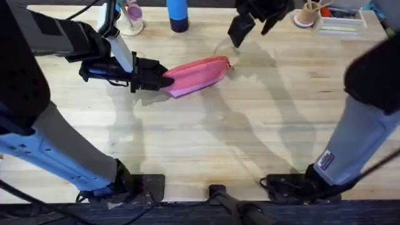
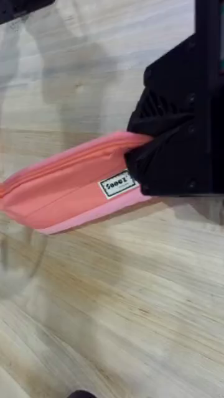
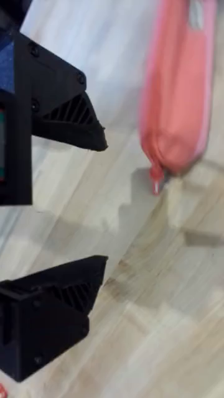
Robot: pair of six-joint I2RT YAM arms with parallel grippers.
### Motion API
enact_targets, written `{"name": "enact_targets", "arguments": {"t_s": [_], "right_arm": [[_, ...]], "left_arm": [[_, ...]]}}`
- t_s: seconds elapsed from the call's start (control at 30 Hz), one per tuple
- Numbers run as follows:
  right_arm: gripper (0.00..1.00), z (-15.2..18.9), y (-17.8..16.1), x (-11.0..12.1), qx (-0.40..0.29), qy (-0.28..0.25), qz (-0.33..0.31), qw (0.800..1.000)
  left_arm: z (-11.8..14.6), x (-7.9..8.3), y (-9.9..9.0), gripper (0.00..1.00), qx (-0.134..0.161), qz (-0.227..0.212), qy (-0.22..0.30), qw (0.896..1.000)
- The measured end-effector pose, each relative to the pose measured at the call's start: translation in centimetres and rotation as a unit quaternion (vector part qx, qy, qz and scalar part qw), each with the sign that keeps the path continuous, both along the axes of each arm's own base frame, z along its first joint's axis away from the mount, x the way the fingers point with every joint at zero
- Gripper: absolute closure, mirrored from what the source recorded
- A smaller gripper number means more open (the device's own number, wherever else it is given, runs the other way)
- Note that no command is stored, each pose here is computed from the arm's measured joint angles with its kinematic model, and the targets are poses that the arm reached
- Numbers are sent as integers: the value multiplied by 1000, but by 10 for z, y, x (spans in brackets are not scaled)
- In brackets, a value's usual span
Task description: Unzip the bag, pick up the pens from the table one at a time and place them inside, then zip the bag closed.
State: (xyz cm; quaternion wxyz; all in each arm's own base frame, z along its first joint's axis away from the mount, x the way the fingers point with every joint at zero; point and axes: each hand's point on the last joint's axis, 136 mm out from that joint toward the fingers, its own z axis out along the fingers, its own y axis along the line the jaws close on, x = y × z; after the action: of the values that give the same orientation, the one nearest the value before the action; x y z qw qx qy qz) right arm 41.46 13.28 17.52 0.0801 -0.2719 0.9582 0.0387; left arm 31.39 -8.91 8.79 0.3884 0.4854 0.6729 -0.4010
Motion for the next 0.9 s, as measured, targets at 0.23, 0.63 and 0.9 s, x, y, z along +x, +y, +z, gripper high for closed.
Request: {"name": "enact_targets", "arguments": {"t_s": [0.23, 0.63, 0.9], "right_arm": [[4, 53, 13, -20, 13, -57, 34, 998], [4, 67, 9, -26, 15, -71, 34, 997], [4, 78, -1, -39, 18, -81, 28, 996]], "left_arm": [[0, 0, 0, 959, 1, 0, 0, 1000], [1, -1, -1, 11, -4, 1, 3, 1000], [1, -1, 0, 8, -3, 0, 3, 1000]]}}
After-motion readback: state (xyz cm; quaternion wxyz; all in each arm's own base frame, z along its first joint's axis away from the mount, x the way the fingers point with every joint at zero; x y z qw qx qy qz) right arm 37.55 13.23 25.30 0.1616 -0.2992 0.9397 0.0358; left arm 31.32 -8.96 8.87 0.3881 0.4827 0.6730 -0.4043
